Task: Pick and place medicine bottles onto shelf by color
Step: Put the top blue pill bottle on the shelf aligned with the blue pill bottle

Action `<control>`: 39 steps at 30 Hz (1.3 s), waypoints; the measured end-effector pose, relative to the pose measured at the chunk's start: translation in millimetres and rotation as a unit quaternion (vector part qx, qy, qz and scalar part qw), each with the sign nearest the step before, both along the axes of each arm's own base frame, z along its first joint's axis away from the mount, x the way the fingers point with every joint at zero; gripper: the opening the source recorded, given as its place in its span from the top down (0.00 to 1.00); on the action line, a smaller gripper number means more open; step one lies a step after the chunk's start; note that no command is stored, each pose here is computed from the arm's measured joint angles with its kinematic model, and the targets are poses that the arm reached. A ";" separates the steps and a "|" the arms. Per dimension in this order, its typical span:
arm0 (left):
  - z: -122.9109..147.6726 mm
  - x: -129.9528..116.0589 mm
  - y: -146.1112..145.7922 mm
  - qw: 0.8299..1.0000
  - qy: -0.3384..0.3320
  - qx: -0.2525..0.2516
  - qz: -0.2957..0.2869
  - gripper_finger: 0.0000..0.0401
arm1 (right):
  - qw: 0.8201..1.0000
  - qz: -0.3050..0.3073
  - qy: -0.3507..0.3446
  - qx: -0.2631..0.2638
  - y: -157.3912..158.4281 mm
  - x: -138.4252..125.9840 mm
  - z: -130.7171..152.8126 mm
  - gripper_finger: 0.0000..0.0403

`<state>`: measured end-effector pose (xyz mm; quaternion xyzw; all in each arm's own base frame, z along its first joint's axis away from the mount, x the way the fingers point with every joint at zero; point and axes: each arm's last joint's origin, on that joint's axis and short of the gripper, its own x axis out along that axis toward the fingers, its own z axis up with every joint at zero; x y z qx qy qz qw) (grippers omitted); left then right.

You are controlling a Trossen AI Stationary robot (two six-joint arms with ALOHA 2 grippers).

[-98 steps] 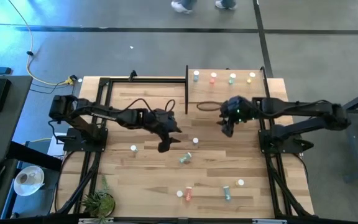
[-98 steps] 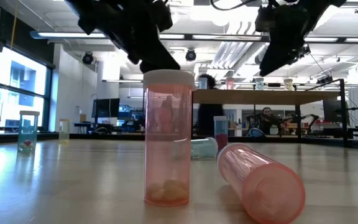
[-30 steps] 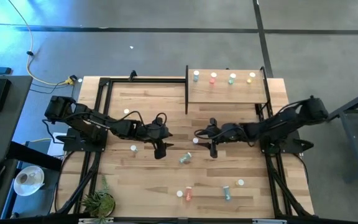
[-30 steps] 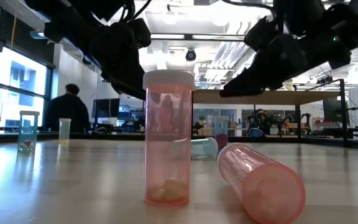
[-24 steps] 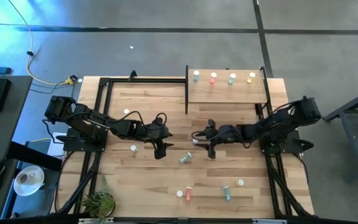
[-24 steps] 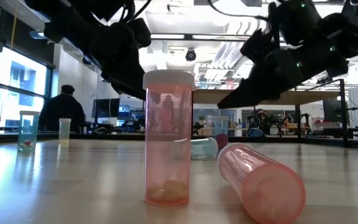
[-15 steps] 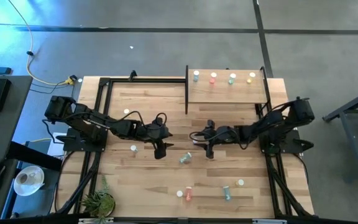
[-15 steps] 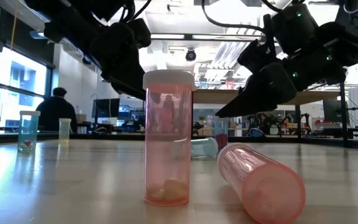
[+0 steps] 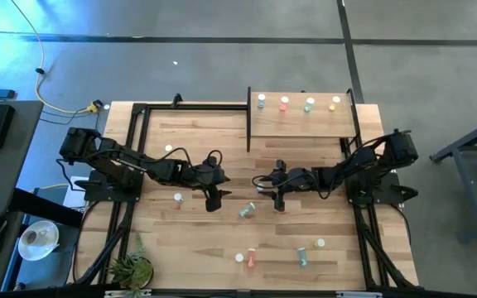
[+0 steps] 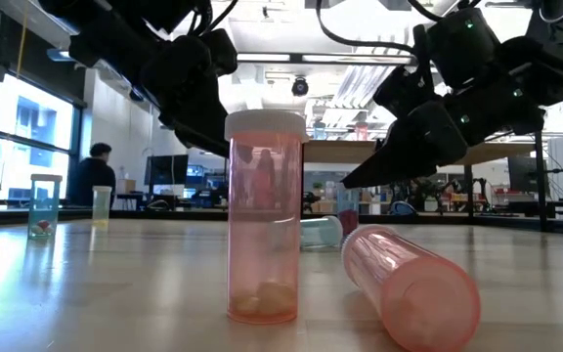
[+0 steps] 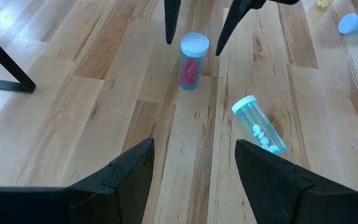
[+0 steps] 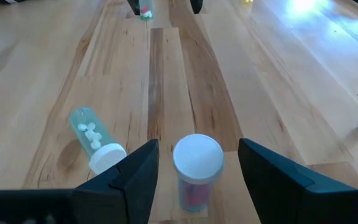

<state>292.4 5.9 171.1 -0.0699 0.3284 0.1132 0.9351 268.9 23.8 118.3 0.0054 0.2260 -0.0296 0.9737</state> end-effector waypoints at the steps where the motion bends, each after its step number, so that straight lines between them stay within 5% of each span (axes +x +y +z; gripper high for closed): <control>1: 0.0 0.0 0.0 1.000 0.000 0.000 0.000 0.47 | 1.000 0.000 0.000 0.000 0.0 0.0 0.0 0.48; 9: 0.0 0.0 0.0 1.000 0.000 0.000 0.000 0.47 | 1.000 -0.002 0.005 0.003 0.0 -0.3 -0.8 0.49; 23: 0.0 0.0 0.0 1.000 0.000 0.000 0.000 0.47 | 1.000 0.002 0.005 0.005 0.2 -0.3 -0.8 0.70; 39: -1.3 -0.9 0.0 1.000 0.008 0.000 0.000 0.47 | 0.999 0.002 -0.033 0.005 -0.8 0.2 13.0 0.71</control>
